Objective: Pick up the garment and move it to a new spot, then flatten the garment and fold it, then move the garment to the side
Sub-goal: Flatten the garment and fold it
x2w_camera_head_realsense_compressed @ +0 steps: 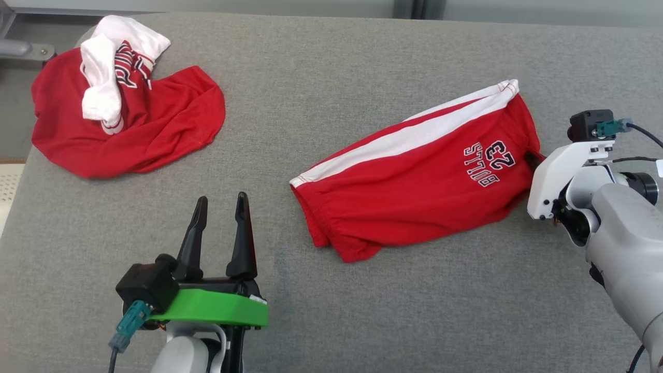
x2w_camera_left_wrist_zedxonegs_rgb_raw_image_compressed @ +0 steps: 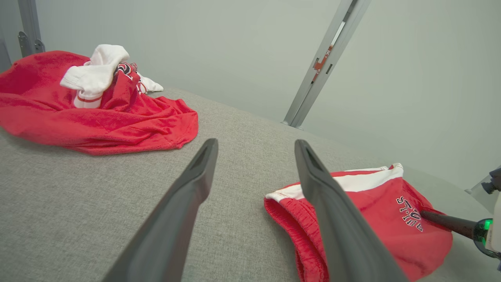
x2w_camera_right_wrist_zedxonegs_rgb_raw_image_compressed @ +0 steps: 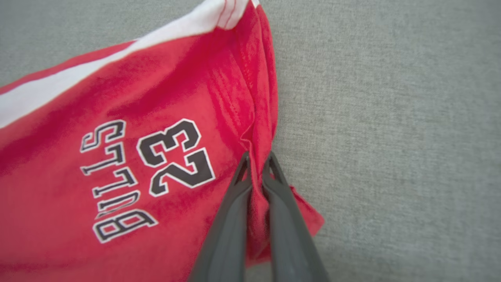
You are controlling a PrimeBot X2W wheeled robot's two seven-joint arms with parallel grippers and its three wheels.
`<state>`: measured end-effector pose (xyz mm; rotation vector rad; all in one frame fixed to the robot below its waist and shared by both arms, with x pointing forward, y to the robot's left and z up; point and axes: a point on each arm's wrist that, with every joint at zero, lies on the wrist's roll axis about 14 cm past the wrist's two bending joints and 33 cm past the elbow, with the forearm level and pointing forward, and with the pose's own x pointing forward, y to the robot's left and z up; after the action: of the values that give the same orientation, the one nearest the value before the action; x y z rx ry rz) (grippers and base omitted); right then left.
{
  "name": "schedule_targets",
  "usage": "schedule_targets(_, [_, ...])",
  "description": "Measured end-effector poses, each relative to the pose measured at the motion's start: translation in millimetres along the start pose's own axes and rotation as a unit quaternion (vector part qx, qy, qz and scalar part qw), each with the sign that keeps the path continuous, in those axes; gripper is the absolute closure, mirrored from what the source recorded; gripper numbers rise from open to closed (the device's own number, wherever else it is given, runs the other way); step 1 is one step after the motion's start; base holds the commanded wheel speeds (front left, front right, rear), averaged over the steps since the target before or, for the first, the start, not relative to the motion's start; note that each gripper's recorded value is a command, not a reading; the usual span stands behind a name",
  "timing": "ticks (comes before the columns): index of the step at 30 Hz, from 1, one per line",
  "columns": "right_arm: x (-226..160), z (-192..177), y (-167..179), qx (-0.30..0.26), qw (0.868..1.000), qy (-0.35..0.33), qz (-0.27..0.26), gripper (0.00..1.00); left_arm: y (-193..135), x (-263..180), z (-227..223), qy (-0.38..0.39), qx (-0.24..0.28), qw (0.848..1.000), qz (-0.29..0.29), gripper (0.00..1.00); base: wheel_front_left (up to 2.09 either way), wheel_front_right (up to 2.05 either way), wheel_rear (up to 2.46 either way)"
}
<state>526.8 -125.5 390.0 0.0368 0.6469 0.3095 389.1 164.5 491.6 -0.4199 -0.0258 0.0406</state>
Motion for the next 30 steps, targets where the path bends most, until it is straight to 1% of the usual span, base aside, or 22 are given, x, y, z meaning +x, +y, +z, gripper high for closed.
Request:
schedule_targets(7, [-25.9, -0.9, -24.9, 0.05, 0.996, -0.062, -0.028, 1.0, -19.1, 7.2, -7.0, 0.008, -0.006, 1.0, -0.03, 0.0, 0.0, 0.0, 0.0])
schedule_targets(15, [-64.0, -27.3, -54.3, 0.112, 0.985, -0.112, -0.073, 1.0, -45.5, 17.5, -18.3, 0.021, -0.014, 0.997, -0.068, 0.0, 0.0, 0.0, 0.0])
schedule_targets(18, [-75.2, -36.5, -59.7, 0.131, 0.98, -0.125, -0.085, 1.0, -54.4, 20.7, -23.2, 0.026, -0.016, 0.996, -0.081, 0.0, 0.0, 0.0, 0.0])
schedule_targets(24, [-90.8, -42.7, -67.7, 0.15, 0.973, -0.146, -0.102, 1.0, -67.4, 24.5, -31.6, 0.037, -0.017, 0.994, -0.101, 0.0, 0.0, 0.0, 0.0])
schedule_targets(30, [-93.6, -41.3, -67.4, 0.151, 0.971, -0.155, -0.105, 1.0, -64.6, 24.2, -31.3, 0.037, -0.01, 0.994, -0.099, 0.0, 0.0, 0.0, 0.0])
